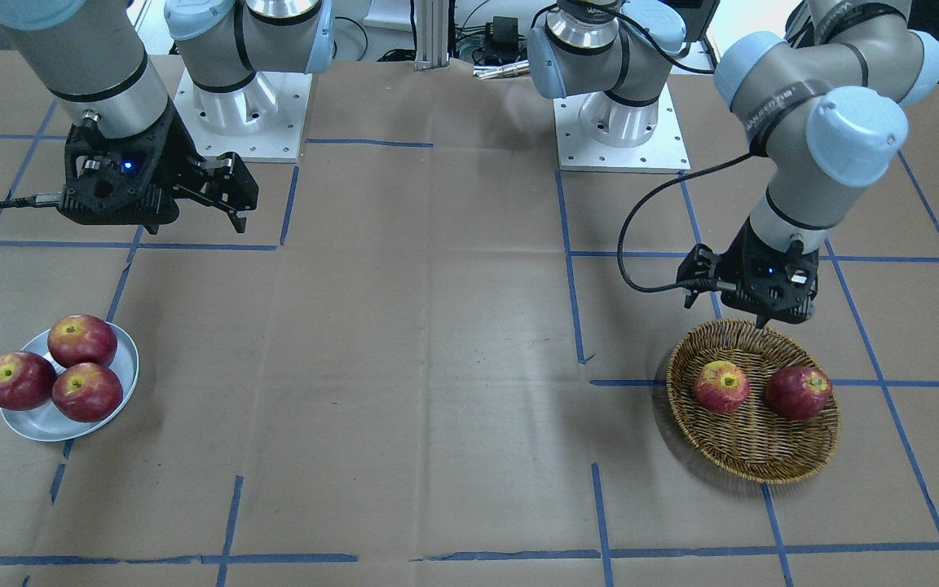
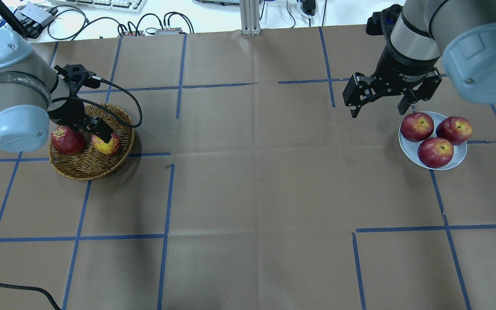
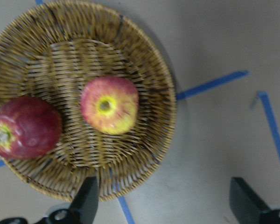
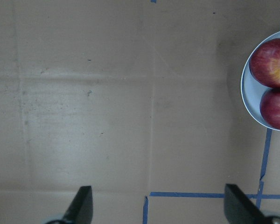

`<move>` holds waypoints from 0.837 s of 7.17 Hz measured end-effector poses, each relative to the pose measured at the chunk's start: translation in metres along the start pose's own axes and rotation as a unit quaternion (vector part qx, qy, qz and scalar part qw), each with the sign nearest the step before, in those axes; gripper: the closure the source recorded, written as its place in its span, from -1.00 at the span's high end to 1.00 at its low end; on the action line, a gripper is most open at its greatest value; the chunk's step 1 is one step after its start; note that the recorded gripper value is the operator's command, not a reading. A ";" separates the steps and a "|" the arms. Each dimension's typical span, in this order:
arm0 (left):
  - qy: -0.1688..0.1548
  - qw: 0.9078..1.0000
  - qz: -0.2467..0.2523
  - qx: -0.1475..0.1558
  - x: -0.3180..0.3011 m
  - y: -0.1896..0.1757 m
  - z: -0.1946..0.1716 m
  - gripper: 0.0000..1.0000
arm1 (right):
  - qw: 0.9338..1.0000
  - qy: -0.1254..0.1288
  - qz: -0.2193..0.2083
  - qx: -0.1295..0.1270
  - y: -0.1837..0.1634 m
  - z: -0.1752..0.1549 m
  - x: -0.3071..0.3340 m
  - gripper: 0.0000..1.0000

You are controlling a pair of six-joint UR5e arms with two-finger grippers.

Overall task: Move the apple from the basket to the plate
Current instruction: 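Lower the left gripper into the basket onto the red-yellow apple and close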

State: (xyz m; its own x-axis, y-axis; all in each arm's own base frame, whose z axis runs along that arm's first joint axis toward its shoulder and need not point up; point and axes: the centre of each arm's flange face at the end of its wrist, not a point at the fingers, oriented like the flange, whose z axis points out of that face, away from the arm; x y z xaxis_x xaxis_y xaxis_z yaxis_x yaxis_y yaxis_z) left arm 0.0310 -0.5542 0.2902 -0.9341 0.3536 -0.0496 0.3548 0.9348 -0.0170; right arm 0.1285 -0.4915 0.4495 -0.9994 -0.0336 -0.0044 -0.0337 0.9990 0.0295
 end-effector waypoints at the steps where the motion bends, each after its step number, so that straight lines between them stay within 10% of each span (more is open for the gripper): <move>1: 0.000 1.000 0.003 0.001 -0.010 -0.011 0.019 0.96 | 1.000 0.000 0.000 0.000 0.000 0.000 0.000 1.00; 6: 0.021 1.000 0.005 0.000 -0.025 -0.021 0.081 0.78 | 1.000 0.000 0.000 0.000 0.000 0.000 -0.001 1.00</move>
State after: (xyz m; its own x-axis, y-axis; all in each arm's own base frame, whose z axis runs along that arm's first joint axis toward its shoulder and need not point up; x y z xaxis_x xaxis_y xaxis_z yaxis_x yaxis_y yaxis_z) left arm 0.0504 -0.5850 0.2109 -0.9314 0.3639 -0.0077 0.3640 0.9312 -0.0172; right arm 0.1292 -0.4915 0.4490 -0.9994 -0.0338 -0.0048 -0.0339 0.9990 0.0302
